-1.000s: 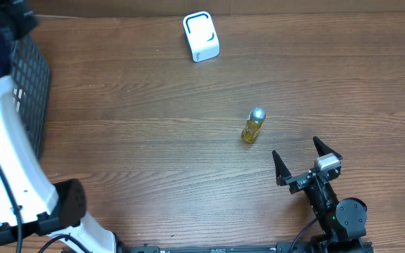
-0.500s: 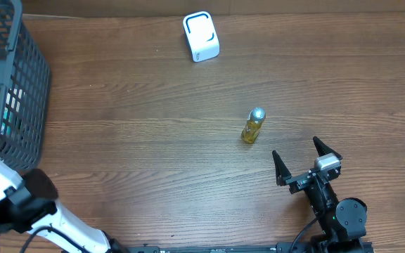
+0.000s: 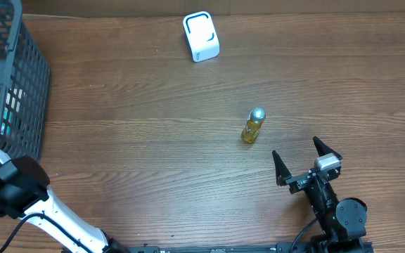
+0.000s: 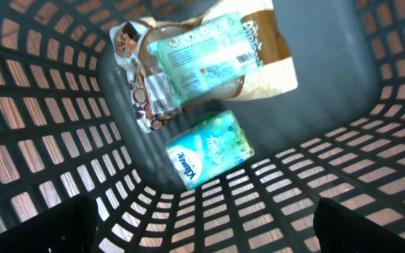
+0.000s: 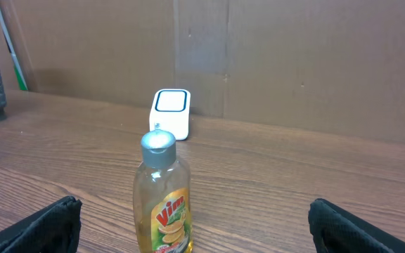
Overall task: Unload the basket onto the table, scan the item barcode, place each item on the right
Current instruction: 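Move the left gripper back over the grey basket, then grasp the green-lidded jar with the left gripper inside the basket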
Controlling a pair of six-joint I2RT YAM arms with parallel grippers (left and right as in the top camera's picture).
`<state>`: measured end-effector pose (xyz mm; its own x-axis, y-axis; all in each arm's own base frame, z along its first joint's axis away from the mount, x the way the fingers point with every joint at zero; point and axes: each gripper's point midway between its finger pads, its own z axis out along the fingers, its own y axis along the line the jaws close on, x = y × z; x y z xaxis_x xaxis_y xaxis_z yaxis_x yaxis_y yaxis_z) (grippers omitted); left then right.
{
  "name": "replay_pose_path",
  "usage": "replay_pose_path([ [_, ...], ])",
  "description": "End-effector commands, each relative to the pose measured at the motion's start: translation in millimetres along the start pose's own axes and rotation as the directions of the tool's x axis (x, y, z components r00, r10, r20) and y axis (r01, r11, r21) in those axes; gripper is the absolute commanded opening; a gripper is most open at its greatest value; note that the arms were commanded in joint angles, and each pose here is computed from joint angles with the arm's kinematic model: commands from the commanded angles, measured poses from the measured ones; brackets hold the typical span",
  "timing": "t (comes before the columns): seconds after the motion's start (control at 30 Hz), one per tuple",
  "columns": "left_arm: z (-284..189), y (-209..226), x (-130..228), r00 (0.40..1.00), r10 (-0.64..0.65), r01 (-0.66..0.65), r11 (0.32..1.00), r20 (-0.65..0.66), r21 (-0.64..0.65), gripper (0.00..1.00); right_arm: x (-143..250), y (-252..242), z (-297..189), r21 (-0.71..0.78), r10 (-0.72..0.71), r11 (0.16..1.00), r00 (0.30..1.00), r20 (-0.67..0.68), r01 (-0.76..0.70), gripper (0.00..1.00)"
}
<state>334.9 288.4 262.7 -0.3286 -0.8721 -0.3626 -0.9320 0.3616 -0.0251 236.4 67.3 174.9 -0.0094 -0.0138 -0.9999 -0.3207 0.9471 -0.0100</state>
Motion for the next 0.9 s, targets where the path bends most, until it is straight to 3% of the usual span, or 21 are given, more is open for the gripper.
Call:
replay_pose_path([
  [0.0,21,2,9,0.997,0.036,-0.038,0.999,-0.068,-0.025,1.00,2,-2,0,0.013,-0.003,1.000,1.000,0.000,0.003,1.00],
  [0.27,67,5,30,0.984,0.040,-0.054,0.996,-0.174,-0.078,0.99,2,-2,0,0.013,-0.003,1.000,1.000,0.000,0.003,1.00],
  [0.87,131,-6,53,0.970,0.038,-0.050,0.998,-0.240,-0.042,0.99,3,-2,0,0.013,-0.003,1.000,1.000,-0.001,0.003,1.00],
])
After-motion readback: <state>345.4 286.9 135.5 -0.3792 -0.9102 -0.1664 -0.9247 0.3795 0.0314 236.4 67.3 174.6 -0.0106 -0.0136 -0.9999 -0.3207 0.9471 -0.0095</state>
